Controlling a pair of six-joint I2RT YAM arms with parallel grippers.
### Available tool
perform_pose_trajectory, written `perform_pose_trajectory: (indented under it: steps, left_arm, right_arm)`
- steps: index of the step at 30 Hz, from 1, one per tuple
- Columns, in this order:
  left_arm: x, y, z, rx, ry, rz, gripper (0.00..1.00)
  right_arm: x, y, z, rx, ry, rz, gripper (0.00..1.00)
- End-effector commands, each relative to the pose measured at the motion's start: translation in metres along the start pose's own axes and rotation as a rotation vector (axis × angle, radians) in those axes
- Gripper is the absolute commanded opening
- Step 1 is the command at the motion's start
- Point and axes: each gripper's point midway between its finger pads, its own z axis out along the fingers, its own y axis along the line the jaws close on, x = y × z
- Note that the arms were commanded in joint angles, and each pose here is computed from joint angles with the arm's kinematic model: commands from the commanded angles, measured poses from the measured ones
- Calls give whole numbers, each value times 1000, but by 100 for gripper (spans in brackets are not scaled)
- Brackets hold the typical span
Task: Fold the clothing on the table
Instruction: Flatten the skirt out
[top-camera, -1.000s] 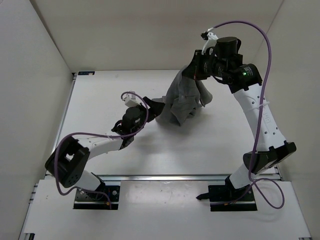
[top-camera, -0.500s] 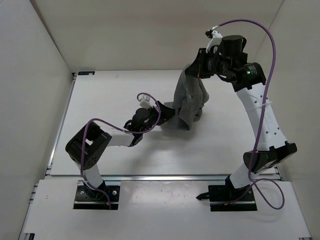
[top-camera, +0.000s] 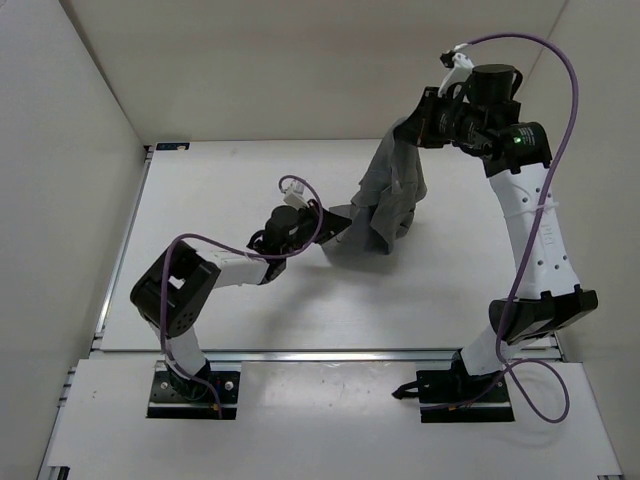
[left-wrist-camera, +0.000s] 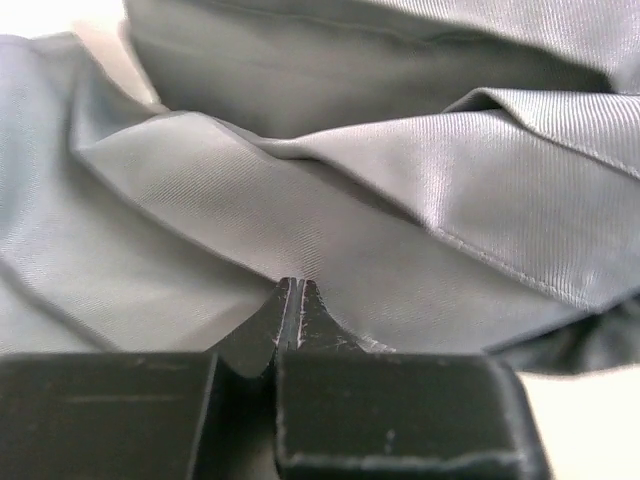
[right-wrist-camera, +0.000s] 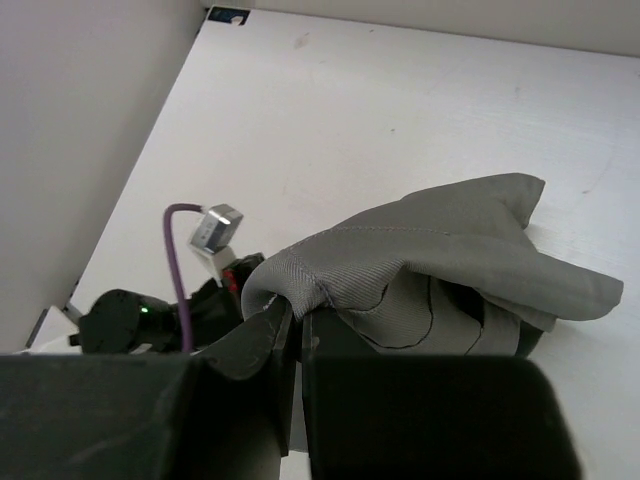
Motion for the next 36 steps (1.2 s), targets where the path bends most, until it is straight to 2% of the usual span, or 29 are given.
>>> perform_pose_trajectory:
  steps: [1, 3, 5, 6, 9, 10, 12, 13, 14, 17, 20, 24, 33, 36]
  left_arm:
    - [-43, -13, -20, -3, -46, 55, 0]
    - [-70, 2, -39, -83, -78, 94, 0]
    - [-122, 7, -62, -160, -179, 177, 0]
    - [-139, 7, -71, -182, -193, 195, 0]
    - [-154, -7, -79, -145, -153, 208, 0]
    - [-153, -9, -79, -141, -144, 201, 6]
    - [-125, -17, -77, -99, -91, 138, 40]
    - [-116, -17, -78, -70, -97, 125, 61]
    - [-93, -16, -77, -52, -78, 70, 72]
    - [-36, -10, -72, -44, -2, -66, 87]
    - [0, -9, -60, -24, 58, -181, 99]
    - [13, -5, -53, 7, 35, -312, 98]
    - [-34, 9, -18, 44, -178, -428, 98]
    - [-45, 15, -9, 39, -208, -456, 98]
  right_arm:
    - [-40, -2, -27, 9, -141, -72, 0]
    - [-44, -23, -37, 66, -155, -63, 0]
    - [-47, -34, -48, 97, -174, -52, 0]
    - [-47, -39, -53, 96, -180, -38, 0]
    - [-47, -36, -55, 102, -186, -47, 0]
    - [-46, -30, -52, 93, -182, -53, 1]
    - [-38, -24, -38, 76, -149, -63, 0]
    - [-35, -22, -36, 76, -142, -58, 0]
    - [-31, -20, -30, 73, -127, -57, 0]
    - [-31, -11, -24, 60, -125, -72, 0]
    - [-30, -14, -24, 75, -123, -73, 0]
    - [-26, -7, -22, 58, -114, -69, 0]
    - [-22, 22, -18, 1, -106, -76, 0]
    - [-15, 29, -14, -15, -87, -68, 0]
